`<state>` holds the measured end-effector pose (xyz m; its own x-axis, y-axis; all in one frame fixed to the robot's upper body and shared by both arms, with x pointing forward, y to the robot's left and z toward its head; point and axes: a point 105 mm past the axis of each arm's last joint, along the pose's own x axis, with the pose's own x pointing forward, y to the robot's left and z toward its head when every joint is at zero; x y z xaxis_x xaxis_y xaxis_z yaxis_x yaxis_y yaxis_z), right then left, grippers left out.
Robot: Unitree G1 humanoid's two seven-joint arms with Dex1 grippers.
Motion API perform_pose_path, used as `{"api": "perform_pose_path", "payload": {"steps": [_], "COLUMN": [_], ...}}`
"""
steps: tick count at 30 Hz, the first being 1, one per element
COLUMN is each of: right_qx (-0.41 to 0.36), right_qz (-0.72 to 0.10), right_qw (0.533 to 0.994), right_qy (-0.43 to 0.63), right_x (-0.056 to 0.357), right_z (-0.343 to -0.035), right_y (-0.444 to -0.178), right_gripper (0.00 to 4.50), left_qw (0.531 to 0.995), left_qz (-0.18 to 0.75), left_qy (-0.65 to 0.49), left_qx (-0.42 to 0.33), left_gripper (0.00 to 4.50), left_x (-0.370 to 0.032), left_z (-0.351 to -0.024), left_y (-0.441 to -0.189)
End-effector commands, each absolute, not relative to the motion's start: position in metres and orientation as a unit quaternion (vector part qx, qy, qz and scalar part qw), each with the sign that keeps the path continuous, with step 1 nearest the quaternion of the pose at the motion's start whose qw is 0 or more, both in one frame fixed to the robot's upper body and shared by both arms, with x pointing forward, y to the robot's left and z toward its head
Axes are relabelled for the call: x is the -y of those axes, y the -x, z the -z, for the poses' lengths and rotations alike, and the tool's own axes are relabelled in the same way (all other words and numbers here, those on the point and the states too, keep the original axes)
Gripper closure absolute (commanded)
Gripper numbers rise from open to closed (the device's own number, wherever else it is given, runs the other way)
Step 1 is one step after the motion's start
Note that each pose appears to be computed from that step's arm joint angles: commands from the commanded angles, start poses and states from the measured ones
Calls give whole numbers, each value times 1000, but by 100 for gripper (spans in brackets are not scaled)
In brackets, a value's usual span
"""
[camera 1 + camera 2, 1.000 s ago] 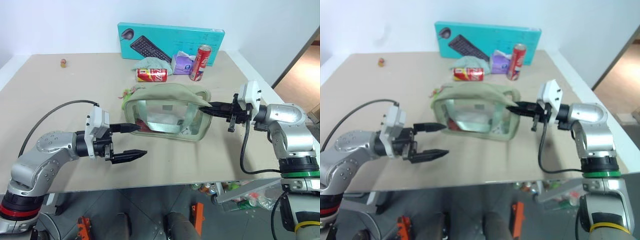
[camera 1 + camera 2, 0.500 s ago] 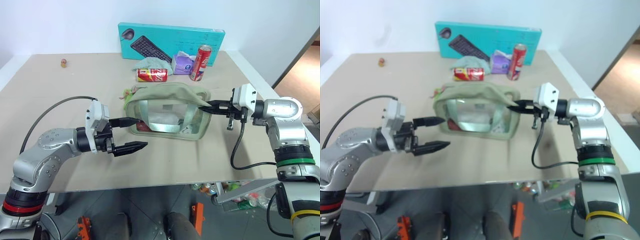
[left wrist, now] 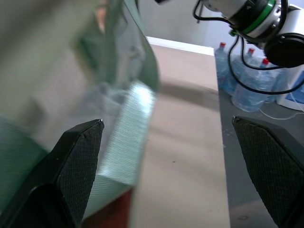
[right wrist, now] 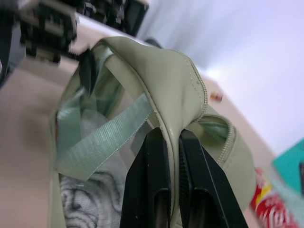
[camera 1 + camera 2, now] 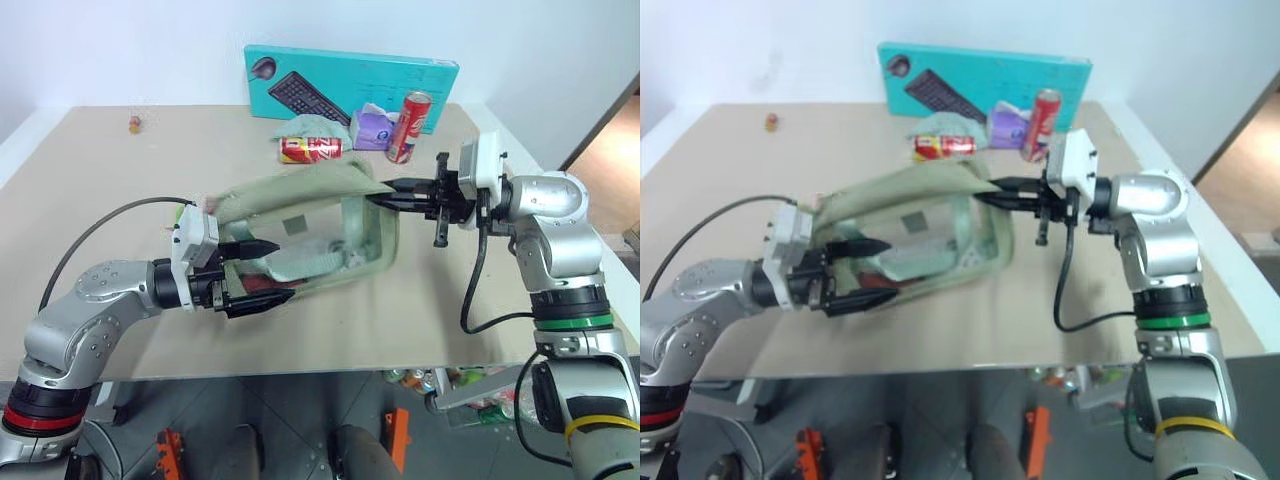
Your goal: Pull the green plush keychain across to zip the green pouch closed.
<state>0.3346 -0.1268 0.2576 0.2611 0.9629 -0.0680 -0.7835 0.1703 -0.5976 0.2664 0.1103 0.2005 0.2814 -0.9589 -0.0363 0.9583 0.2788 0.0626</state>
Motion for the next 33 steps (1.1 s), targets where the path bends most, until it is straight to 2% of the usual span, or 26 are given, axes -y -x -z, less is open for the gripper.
{"api": "perform_pose_path", "payload": {"steps": [1, 5, 11, 20, 29, 33], "right_qx": [178, 188, 232, 203, 247, 234], "right_qz": [-553, -531, -490, -488, -500, -502], "right_qw": [762, 773, 796, 806, 787, 790], "right_qy": [287, 292, 270, 266, 262, 263], "right_x": [144, 153, 160, 163, 144, 145], "right_z": [-269, -276, -313, -282, -315, -307], "right_y": [-338, -342, -343, -338, -324, -326], "right_gripper": [447, 447, 447, 447, 447, 447], "left_qw": [794, 794, 792, 789, 787, 788], "left_qz": [605, 606, 608, 611, 614, 614], "left_qy": [-51, -50, -50, -53, -52, -53], "left_qx": [24, 23, 18, 19, 18, 18], "left_gripper": [0, 0, 0, 0, 0, 0], "left_x": [-109, -109, -110, -109, -109, -109], "left_z": [-211, -210, -209, -209, -208, -208], "left_y": [-262, -262, -262, -264, -264, -265]}}
